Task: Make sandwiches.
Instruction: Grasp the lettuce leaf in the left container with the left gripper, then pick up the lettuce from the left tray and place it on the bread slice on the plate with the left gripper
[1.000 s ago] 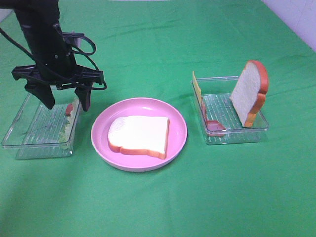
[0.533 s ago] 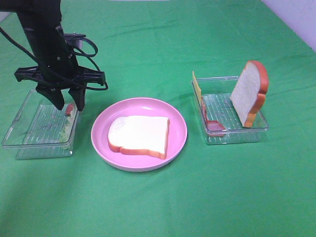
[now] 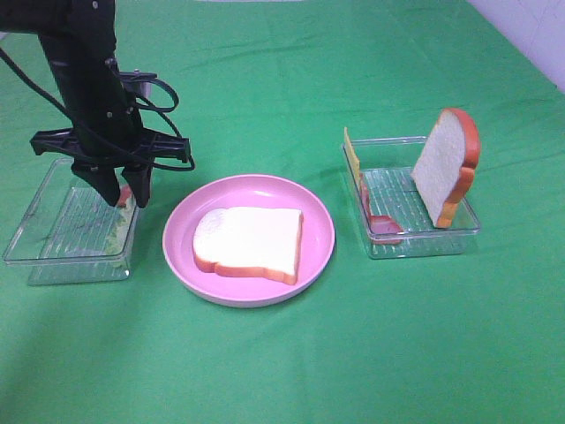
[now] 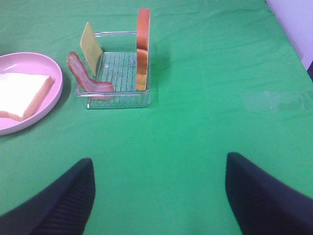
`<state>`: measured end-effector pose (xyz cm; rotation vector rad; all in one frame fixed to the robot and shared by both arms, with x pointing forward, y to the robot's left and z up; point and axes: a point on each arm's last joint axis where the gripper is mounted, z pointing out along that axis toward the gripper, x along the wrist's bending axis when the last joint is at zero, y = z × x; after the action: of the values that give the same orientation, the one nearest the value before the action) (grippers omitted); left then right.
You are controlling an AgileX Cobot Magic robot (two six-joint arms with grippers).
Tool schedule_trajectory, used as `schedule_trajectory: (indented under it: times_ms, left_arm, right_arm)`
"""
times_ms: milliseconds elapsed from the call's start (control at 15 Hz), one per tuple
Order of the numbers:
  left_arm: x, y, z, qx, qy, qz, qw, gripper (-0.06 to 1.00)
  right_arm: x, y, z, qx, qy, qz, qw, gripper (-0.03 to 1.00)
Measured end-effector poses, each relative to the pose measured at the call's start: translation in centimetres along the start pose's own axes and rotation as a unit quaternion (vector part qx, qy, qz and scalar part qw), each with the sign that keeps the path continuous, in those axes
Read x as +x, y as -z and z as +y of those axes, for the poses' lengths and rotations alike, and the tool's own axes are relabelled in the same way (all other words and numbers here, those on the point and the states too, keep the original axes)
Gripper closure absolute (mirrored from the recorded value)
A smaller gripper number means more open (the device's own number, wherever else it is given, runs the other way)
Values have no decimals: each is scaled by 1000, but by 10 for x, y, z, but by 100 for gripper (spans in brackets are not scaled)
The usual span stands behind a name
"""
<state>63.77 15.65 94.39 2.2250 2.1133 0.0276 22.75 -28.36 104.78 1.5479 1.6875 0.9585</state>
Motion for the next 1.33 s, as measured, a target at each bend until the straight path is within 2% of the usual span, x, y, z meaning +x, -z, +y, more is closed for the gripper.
schedule_trajectory:
  times_ms: [333, 400, 667, 867, 1067, 1133, 1200, 1333]
  left_arm:
    - [0, 0, 0, -2, 0, -1, 1000, 90]
    - [0, 0, 0, -2, 0, -1, 1000, 93]
    - [-5, 15, -2, -17, -1, -13, 1000, 94]
    - [-13, 42, -7, -35, 9, -63, 997, 94]
    - [-23, 51, -11, -31, 5, -121, 992, 94]
    - [-29, 53, -10, -34, 2, -150, 988, 94]
    - [-44, 56, -7, -69, -12, -197, 978, 94]
    - [-65, 59, -8, -100, -32, -227, 968, 94]
  right_arm:
    - [0, 0, 0, 0, 0, 0, 1000, 26]
    - [0, 0, 0, 0, 0, 0, 1000, 26]
    - [0, 0, 0, 0, 0, 0, 1000, 26]
    - [0, 0, 0, 0, 0, 0, 1000, 26]
    - [0, 0, 0, 0, 0, 0, 1000, 26]
    - [0, 0, 0, 0, 0, 0, 1000, 26]
    - [0, 0, 0, 0, 0, 0, 1000, 26]
    - [0, 0, 0, 0, 0, 0, 1000, 26]
